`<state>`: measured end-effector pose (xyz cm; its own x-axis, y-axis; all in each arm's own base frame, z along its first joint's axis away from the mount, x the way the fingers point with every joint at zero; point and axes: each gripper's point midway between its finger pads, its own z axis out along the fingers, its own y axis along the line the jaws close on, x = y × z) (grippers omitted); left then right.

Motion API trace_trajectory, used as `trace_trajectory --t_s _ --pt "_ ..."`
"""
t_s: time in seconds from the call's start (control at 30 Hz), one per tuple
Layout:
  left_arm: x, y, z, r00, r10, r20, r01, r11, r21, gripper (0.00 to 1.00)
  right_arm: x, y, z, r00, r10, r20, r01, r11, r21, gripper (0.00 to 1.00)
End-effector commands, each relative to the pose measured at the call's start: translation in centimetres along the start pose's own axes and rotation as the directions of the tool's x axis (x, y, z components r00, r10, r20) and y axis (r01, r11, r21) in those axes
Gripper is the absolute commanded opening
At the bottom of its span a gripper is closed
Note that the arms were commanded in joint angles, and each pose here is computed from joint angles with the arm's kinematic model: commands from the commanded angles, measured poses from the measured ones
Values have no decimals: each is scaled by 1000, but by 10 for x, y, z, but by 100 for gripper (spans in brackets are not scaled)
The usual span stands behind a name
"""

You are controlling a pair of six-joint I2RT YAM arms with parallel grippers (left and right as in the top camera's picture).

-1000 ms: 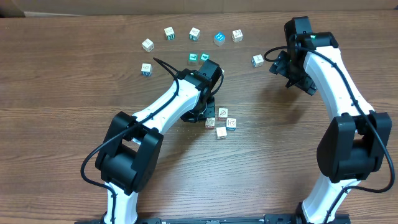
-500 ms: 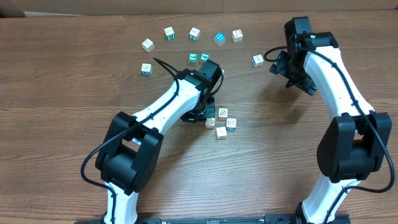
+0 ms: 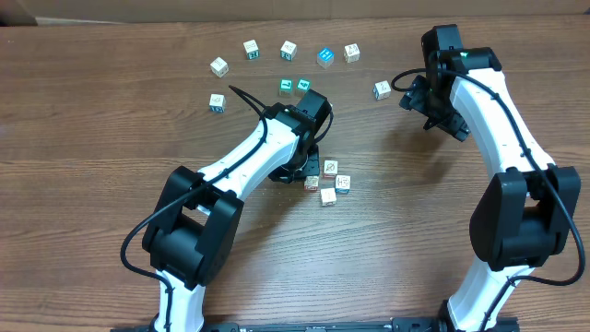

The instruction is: Form a circle

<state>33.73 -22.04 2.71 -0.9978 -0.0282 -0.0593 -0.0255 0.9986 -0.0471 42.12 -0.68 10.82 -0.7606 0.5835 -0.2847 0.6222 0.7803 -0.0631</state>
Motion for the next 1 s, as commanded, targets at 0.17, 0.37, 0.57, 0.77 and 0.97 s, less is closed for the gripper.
trace_trajectory --t_s 0.17,0.37,0.57,0.77,0.97 --pt "0 5 -4 1000 13 22 -12 999 -31 4 -9 2 -16 999 14 40 -13 1000 -28 100" --pt "0 5 -4 1000 13 22 -13 999 -31 4 -9 2 -16 999 14 40 -13 1000 -28 100" --pt "1 5 -4 1000 13 21 -13 999 -32 4 -9 2 -16 999 14 40 -13 1000 -28 100" --pt "2 6 -4 1000 13 16 -13 999 -35 4 -9 2 -16 999 14 40 -13 1000 -28 100" --pt "1 6 -4 1000 13 17 -13 999 -36 4 -9 2 -16 999 14 40 -13 1000 -28 100"
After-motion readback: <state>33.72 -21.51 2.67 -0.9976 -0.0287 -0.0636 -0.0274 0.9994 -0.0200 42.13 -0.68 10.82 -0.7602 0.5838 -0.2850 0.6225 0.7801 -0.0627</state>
